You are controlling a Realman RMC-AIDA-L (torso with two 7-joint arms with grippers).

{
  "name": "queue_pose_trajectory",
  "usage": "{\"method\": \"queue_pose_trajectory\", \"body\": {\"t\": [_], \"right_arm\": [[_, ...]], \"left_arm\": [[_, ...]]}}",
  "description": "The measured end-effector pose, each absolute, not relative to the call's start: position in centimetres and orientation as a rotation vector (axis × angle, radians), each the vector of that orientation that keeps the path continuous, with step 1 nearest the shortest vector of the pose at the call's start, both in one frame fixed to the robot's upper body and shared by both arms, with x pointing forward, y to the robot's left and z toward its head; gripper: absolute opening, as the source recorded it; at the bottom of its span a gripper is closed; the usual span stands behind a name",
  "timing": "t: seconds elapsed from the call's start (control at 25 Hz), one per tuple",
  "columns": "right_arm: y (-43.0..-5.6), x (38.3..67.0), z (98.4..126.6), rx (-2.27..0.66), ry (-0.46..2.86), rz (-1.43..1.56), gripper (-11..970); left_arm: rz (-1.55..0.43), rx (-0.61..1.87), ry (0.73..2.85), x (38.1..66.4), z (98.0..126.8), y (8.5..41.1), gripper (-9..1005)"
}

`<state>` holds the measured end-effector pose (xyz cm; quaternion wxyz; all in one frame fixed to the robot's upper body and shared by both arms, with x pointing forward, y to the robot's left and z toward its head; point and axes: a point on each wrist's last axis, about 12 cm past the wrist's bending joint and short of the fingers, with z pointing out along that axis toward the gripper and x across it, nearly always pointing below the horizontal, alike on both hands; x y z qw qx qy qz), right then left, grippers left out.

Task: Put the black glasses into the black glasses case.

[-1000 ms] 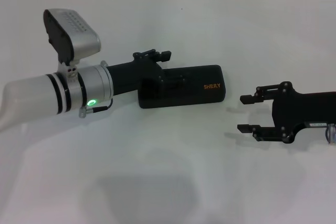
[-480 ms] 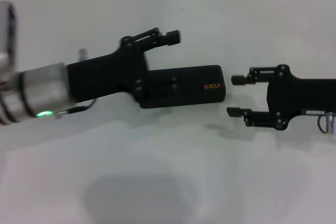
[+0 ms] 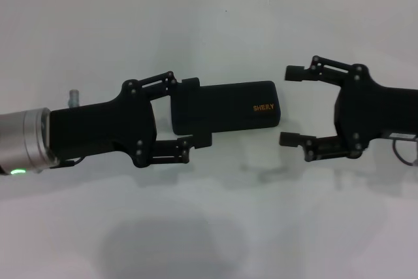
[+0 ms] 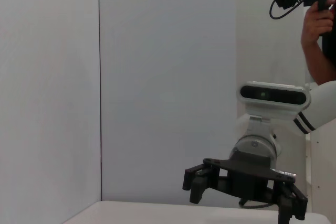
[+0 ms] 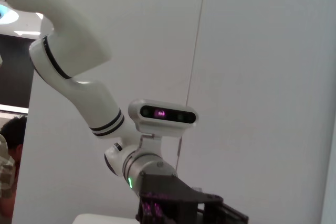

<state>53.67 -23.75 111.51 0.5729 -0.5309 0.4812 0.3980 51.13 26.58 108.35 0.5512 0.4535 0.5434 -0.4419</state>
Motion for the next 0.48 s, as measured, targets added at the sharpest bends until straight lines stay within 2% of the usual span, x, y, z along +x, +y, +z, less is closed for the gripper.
{"method": "queue_pose_trajectory", "body": {"t": [0.04, 0.48], "right_arm": [[-23.52, 53.66, 111.47, -1.247, 1.118, 0.931, 889], [-22.54, 53.75, 111.31, -1.261, 1.094, 0.94, 886]], "left_arm": [[-1.047, 1.074, 1.286, 51.1, 108.32, 26.57, 829], [-1.042, 1.081, 1.281, 50.99, 108.26, 26.59, 830]]}}
